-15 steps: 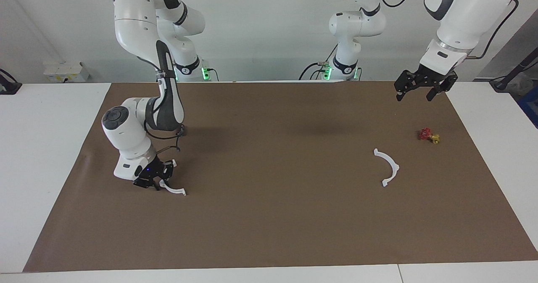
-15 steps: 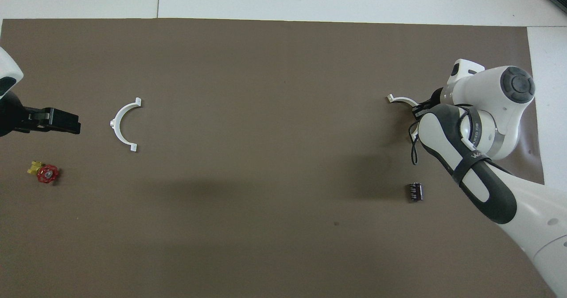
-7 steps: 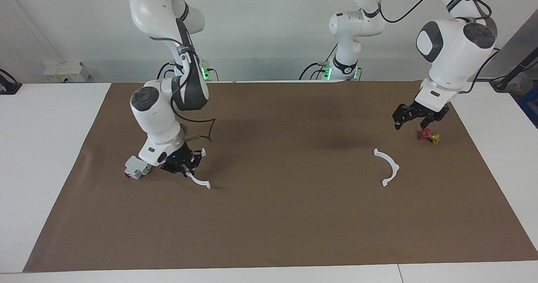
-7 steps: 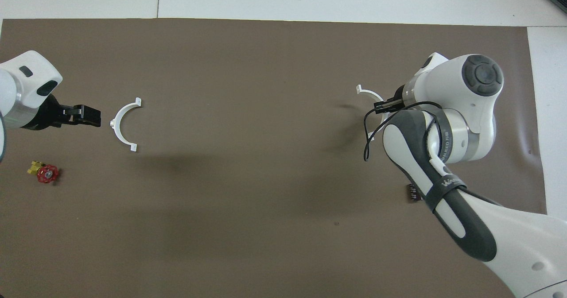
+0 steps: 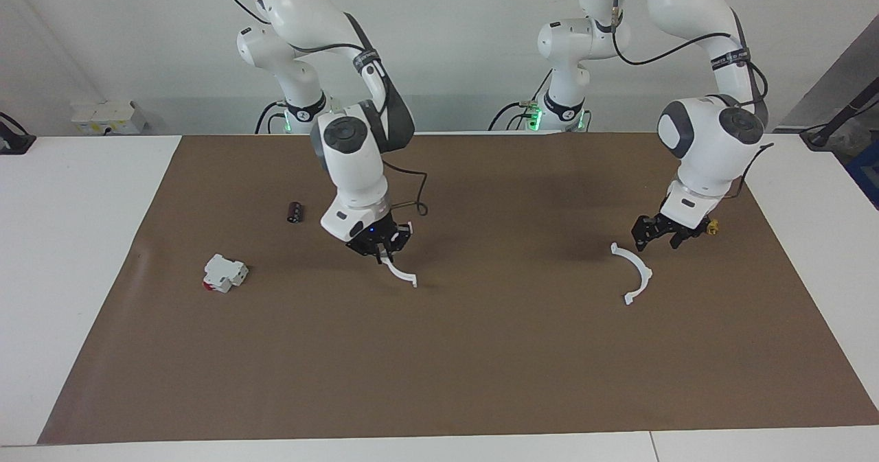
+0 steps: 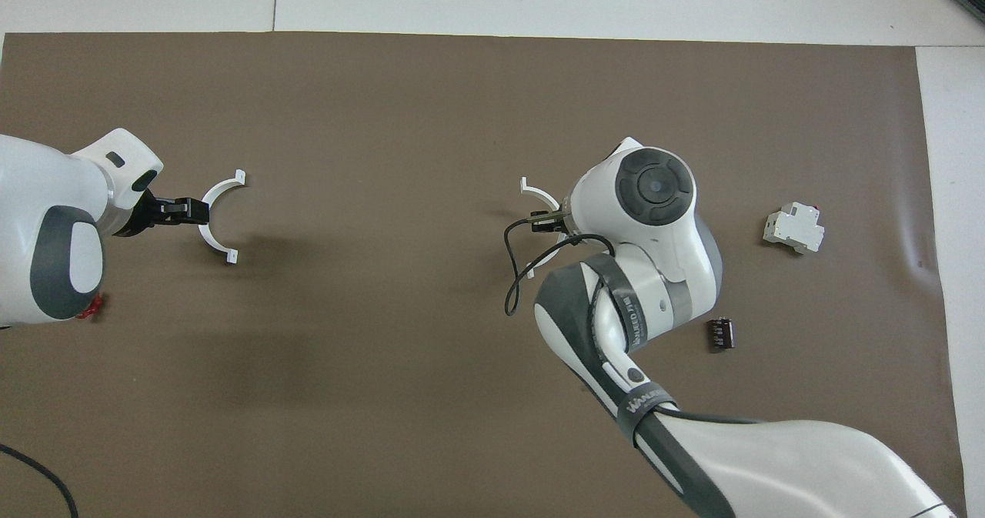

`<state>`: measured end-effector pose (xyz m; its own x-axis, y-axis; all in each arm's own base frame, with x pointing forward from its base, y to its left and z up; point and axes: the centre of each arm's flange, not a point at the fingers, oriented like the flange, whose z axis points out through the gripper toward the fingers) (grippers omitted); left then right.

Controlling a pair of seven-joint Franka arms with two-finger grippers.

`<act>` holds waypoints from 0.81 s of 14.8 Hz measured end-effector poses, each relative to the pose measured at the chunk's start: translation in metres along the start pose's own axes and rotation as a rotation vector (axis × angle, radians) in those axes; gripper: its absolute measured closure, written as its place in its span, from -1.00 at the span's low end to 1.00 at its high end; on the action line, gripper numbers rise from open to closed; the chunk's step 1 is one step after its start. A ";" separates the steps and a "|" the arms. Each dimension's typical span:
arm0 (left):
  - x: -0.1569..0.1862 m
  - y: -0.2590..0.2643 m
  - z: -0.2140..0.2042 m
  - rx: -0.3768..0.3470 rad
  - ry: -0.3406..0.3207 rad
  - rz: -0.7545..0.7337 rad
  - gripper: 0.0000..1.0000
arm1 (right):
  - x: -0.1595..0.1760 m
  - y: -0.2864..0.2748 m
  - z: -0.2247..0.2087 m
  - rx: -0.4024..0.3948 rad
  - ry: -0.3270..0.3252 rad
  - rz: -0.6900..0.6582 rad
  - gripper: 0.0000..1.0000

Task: Assemble drain pipe with both arms
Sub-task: 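Carry both white half-rings toward each other at the table center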

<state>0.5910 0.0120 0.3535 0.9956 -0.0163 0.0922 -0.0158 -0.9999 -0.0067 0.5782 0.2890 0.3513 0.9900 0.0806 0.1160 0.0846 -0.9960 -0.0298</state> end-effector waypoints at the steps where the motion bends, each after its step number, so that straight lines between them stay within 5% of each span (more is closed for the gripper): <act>1: 0.002 0.000 0.012 0.000 0.005 0.001 -0.59 | -0.004 -0.016 0.006 -0.010 0.018 -0.010 0.59; 8: 0.007 0.000 0.051 0.001 0.017 0.001 -0.36 | -0.023 -0.066 0.044 -0.009 0.033 -0.011 0.59; 12: 0.007 -0.001 0.051 0.002 0.016 -0.001 0.50 | -0.029 -0.075 0.051 -0.014 0.030 -0.018 0.59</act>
<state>0.6028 0.0132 0.3039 0.9940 -0.0157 0.1083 -0.0149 -0.9999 -0.0086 0.5494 0.3630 0.2993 0.9845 0.0976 0.1459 0.1006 -0.9948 -0.0138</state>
